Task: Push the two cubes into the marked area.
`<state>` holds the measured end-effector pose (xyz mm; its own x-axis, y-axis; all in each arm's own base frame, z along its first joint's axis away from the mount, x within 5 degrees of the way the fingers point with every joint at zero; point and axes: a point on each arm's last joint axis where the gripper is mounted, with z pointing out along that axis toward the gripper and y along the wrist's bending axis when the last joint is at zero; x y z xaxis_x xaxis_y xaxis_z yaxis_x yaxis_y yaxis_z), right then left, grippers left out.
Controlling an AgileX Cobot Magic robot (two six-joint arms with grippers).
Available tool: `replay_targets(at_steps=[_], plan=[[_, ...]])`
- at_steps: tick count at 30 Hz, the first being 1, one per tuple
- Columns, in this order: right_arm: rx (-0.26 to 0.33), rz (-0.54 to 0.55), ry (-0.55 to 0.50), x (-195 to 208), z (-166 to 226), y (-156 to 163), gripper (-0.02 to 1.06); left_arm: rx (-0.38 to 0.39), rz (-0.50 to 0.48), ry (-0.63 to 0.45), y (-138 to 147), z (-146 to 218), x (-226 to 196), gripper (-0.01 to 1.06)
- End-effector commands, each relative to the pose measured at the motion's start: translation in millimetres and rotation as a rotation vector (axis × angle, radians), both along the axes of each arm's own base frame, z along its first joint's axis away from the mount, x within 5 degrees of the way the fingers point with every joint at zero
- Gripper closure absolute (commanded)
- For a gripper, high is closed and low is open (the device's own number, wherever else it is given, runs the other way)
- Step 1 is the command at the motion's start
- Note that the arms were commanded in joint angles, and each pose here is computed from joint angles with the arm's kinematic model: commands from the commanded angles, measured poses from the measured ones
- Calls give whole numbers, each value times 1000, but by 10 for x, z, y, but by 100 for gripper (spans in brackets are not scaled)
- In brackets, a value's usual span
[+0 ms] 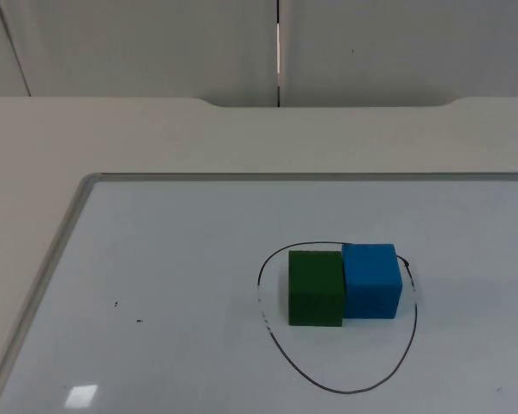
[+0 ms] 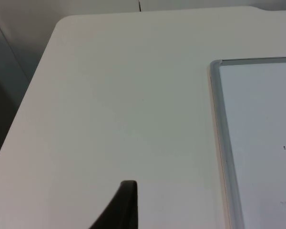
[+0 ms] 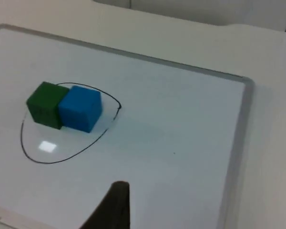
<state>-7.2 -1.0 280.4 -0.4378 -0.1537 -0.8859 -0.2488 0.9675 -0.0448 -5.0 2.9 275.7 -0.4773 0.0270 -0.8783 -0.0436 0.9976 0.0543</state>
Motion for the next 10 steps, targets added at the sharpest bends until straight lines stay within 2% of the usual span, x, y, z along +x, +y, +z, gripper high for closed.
replay_targets(at_steps=[1, 10], plan=[[-4, -32, -2, -1, -8, 1, 0, -4, -1, -2, -4, -12, 1, 0], [-4, -138, -2, -2, -8, 8, 0, -4, -1, -2, -4, -12, 1, 0]])
